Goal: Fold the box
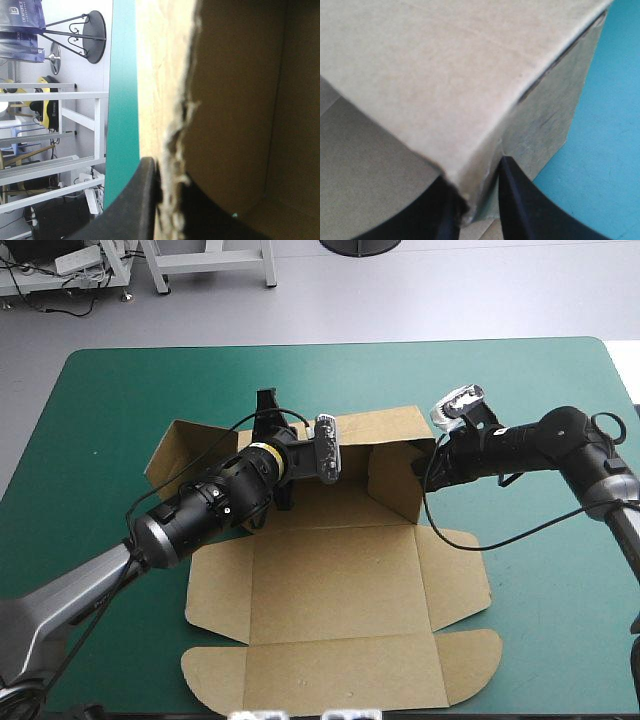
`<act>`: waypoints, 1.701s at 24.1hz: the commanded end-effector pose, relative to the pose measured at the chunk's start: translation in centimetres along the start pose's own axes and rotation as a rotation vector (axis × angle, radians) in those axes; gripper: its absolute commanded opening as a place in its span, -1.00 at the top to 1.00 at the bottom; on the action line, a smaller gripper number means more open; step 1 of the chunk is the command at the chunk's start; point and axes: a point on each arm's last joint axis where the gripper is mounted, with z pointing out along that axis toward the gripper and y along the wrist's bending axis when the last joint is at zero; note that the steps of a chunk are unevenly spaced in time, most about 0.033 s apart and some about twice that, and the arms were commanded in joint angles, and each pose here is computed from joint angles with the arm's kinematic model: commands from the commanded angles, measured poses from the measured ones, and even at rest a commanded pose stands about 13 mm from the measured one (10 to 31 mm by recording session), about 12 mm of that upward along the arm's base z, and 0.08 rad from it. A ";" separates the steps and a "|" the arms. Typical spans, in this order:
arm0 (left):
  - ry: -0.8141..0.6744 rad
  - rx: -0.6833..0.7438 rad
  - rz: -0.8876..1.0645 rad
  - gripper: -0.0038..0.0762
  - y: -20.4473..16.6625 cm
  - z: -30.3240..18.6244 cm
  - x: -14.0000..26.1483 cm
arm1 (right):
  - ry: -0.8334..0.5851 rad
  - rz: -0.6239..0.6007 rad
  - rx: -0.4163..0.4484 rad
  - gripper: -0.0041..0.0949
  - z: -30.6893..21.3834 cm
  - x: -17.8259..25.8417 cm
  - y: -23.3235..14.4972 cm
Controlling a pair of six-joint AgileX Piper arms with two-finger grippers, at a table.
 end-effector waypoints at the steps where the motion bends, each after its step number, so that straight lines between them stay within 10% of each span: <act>1: -0.112 0.022 -0.099 0.86 0.0 -1.3 -1.8 | -0.121 0.013 0.009 0.54 -1.9 -1.9 1.0; 8: -0.120 0.015 -0.171 0.86 0.2 -1.4 -1.9 | -0.172 0.031 -0.059 0.96 -1.4 -2.7 2.5; 19: -0.116 0.019 -0.158 0.86 0.3 -1.5 -1.8 | -0.163 0.004 -0.034 0.94 -0.8 -2.9 3.1; 25: -0.218 0.023 -0.294 -0.03 2.4 -5.1 -2.4 | -0.179 0.026 -0.013 0.94 -0.8 -3.0 2.9; 41: -0.384 0.125 -0.302 -0.08 1.7 -12.5 -4.0 | -0.219 0.063 0.105 0.94 -0.8 -3.3 1.8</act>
